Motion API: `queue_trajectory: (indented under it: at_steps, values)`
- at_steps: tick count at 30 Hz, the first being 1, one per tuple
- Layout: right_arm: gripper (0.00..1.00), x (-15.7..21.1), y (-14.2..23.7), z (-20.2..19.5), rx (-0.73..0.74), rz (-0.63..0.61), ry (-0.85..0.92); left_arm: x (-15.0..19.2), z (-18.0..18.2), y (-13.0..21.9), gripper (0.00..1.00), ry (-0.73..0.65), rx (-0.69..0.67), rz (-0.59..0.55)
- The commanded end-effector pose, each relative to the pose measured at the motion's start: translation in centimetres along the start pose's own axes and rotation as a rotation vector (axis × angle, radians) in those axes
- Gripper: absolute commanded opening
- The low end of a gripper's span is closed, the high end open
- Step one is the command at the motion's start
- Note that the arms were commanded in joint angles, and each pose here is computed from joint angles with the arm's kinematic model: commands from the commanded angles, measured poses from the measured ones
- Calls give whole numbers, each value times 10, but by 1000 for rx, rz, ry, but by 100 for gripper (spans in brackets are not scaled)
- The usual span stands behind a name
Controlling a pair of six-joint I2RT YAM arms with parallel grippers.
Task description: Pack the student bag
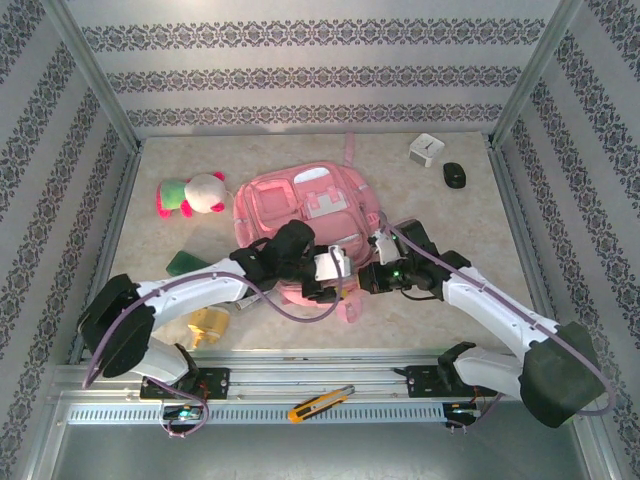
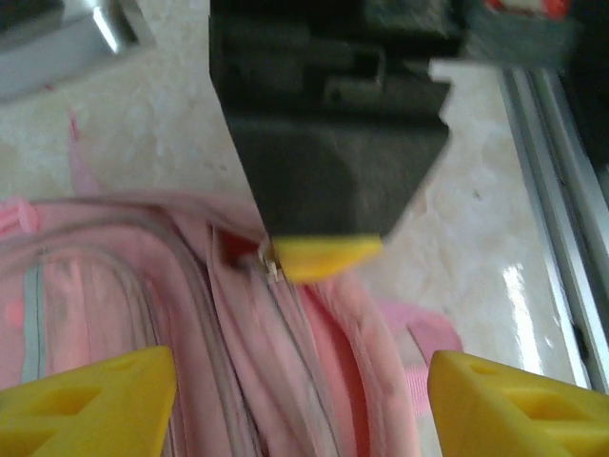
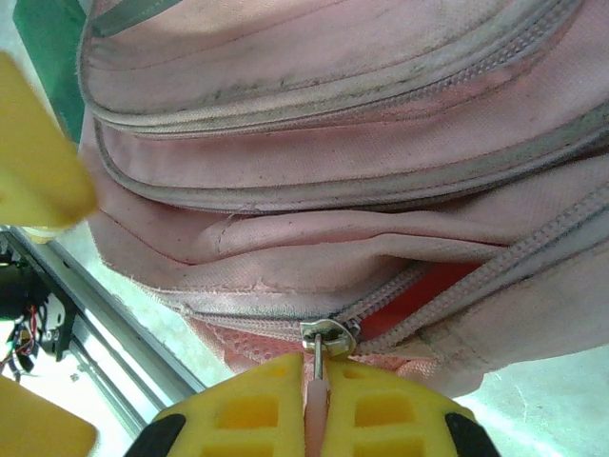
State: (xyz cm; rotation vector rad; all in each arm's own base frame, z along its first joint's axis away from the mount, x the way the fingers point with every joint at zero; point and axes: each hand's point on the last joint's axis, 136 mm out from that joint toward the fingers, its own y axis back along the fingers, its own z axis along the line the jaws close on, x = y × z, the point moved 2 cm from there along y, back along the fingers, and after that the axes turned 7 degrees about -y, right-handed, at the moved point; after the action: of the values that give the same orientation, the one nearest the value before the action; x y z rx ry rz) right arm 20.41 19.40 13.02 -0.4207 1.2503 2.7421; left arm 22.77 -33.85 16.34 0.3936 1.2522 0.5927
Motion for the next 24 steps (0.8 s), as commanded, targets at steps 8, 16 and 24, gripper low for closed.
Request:
queue_trajectory:
  at_steps: [8,16,24]
  values:
    - [0,-10,22,21,-82,-62,-8,35,7,-27,10,24,-43,156]
    - [0,-63,42,-56,20,-246,-195,15,-35,25,0,-131,98,34]
    - [0,-131,38,-106,125,-317,-246,2,-65,58,0,-218,197,-50]
